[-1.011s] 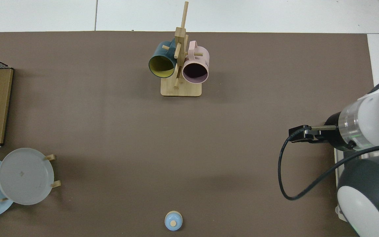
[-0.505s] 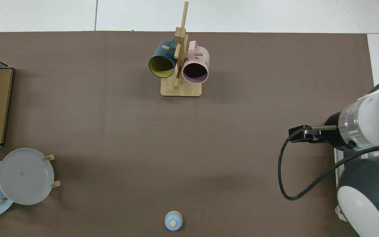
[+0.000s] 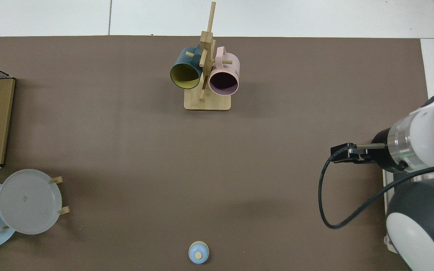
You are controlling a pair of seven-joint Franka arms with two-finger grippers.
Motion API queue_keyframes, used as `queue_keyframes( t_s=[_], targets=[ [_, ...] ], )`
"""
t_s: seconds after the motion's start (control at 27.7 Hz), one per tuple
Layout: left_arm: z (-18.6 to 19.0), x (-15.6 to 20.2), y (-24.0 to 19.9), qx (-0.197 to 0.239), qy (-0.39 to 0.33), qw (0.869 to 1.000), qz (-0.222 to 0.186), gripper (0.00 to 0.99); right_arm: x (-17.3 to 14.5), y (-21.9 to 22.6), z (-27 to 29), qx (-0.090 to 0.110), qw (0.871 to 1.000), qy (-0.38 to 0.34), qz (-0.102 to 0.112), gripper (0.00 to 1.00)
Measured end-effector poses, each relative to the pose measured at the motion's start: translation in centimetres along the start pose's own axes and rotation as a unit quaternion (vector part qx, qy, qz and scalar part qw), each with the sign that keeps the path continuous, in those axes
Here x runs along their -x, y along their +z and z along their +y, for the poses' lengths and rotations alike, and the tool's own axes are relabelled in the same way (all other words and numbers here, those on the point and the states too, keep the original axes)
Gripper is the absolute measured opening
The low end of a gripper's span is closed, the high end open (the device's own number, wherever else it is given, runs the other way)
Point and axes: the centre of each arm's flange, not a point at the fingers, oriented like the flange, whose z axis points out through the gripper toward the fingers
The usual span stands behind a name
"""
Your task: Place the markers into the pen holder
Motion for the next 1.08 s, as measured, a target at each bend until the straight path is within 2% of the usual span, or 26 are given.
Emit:
queue_keyframes(
  t_s=[0.29, 1.08],
  targets=[
    [0.3, -1.2, 1.0, 0.01, 0.006, 1.0, 0.012, 0.172, 0.0, 0.0, 0.0, 0.0, 1.0, 0.0, 0.0, 1.0],
    [0.9, -1.3, 2.1, 0.019, -0.001, 0.999, 0.026, 0.172, 0.0, 0.0, 0.0, 0.0, 1.0, 0.0, 0.0, 1.0]
  ],
)
